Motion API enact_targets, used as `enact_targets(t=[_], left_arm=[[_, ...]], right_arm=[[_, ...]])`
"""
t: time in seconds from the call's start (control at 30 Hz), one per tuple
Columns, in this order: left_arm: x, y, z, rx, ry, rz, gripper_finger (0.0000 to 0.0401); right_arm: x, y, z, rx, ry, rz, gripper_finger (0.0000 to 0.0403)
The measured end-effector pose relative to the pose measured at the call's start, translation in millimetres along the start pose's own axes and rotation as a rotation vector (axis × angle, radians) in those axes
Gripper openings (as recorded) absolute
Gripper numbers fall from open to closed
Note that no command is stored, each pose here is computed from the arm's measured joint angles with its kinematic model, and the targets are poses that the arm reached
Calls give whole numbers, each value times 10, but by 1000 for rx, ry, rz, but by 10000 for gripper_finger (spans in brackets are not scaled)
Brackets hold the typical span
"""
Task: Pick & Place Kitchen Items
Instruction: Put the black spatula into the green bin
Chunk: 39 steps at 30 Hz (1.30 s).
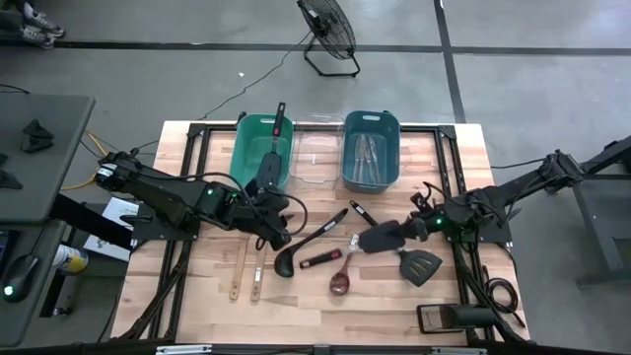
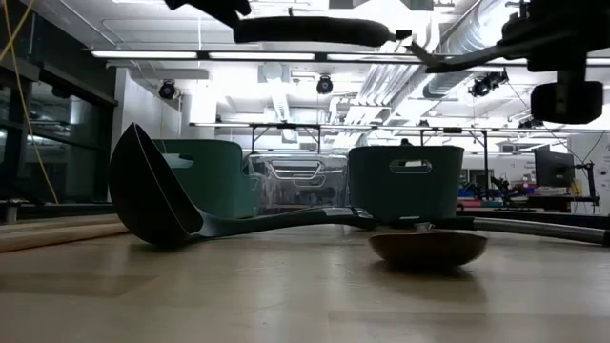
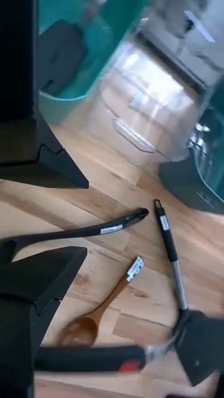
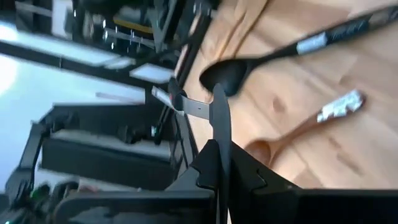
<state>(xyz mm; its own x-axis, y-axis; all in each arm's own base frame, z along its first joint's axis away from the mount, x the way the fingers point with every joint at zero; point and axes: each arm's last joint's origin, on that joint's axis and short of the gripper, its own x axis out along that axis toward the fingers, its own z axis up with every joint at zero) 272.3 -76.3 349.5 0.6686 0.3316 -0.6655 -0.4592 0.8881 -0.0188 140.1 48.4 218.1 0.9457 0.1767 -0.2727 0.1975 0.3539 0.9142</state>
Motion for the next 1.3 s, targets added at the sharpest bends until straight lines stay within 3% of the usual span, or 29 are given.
enact_targets(t=[0.23,0.57,0.77,0.87,1.13,1.3], left_arm=[[18,-59,64,215,-64,-34,174],[146,-173,81,405,-92,-50,295],[268,-228,100,476,-145,99,312],[347,-226,94,567,-138,166,312],[549,-102,188,547,-130,267,312],[688,-32,211,534,-80,217,312]], right_arm=[[-5,3,48,-24,-156,-28,3],[-19,24,152,-108,-376,-66,3],[-26,65,307,-177,-477,-43,3],[-26,60,369,-206,-482,-40,3],[-24,21,477,-241,-435,-30,3],[-28,5,522,-239,-421,-23,4]])
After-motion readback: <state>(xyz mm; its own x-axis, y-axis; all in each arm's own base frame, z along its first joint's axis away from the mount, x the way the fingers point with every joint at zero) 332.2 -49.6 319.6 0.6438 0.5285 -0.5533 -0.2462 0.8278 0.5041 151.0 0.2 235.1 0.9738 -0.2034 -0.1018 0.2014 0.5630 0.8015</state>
